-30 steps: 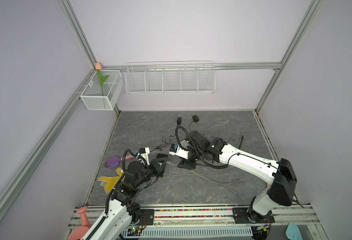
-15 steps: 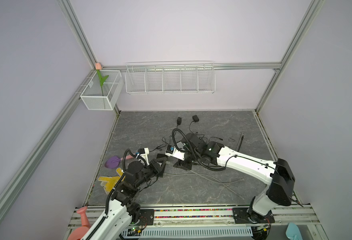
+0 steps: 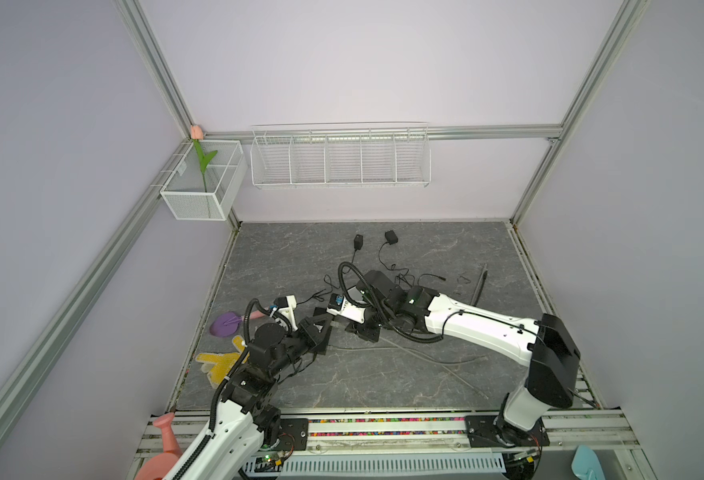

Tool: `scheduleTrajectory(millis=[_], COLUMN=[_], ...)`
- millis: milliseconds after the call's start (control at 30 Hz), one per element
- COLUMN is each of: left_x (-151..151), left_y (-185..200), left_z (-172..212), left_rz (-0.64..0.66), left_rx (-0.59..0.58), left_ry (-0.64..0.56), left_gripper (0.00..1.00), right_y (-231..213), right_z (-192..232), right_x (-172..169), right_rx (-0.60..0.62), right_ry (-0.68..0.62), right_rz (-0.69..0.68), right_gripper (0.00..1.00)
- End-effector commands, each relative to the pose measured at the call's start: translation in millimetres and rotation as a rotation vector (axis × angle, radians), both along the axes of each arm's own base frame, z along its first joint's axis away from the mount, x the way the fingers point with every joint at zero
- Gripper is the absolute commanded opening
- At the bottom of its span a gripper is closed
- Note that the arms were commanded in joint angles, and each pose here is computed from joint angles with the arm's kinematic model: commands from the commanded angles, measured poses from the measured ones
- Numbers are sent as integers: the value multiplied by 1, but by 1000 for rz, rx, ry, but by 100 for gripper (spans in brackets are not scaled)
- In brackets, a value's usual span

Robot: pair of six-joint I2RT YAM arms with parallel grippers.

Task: Insert the plug into the switch port

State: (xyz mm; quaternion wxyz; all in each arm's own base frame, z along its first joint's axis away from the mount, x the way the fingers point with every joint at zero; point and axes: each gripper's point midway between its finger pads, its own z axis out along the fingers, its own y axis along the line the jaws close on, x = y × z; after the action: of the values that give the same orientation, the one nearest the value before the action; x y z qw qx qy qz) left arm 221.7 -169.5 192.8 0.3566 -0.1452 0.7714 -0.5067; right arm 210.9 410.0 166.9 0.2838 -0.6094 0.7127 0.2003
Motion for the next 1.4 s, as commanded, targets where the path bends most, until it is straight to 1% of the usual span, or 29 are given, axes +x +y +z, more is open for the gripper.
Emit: scheduleTrajectory(millis=[0,133,267,367,467,500,600,667,700,833,967,1033,1200,1367], left_x=[-1,0,0,-1,-1,-1,1,4,7,27,51,61,82,86], left_y=[1,1,1,2,4,6,21,33,39,58,76,77,71,69], left_z=[-1,-2,-4,-4,-5,-6,-10,-8,-8,-15,-41,-56,-75,-94], left_rz=[7,13,15,17,25,34,86,128,148,197,222,210,145,86], left_rx=[-13,-20,-24,-26,-11,14,134,196,212,202,209,247,324,383], left_ry=[8,12,16,15,19,22,27,17,16,29,91,130,189,254], left_gripper=[0,0,0,0,0,7,32,40,42,43,42,42,41,41], right_y=[6,8,10,9,5,3,-5,-12,-16,-28,-30,-27,-17,-6], right_z=[0,0,3,4,5,5,-1,-7,-12,-34,-58,-68,-96,-107], right_x=[0,-2,-3,-3,-1,0,5,9,11,21,25,27,32,30], right_rx=[11,14,24,30,30,23,-28,-69,-95,-206,-285,-312,-382,-391], right_ry=[-11,-11,-18,-23,-42,-52,-64,-55,-45,-14,6,18,45,60], right_rz=[9,14,14,11,-3,-7,-20,-24,-28,-44,-34,-26,1,27], right_gripper=[30,27,14,9,7,7,7,7,7,7,7,7,7,7])
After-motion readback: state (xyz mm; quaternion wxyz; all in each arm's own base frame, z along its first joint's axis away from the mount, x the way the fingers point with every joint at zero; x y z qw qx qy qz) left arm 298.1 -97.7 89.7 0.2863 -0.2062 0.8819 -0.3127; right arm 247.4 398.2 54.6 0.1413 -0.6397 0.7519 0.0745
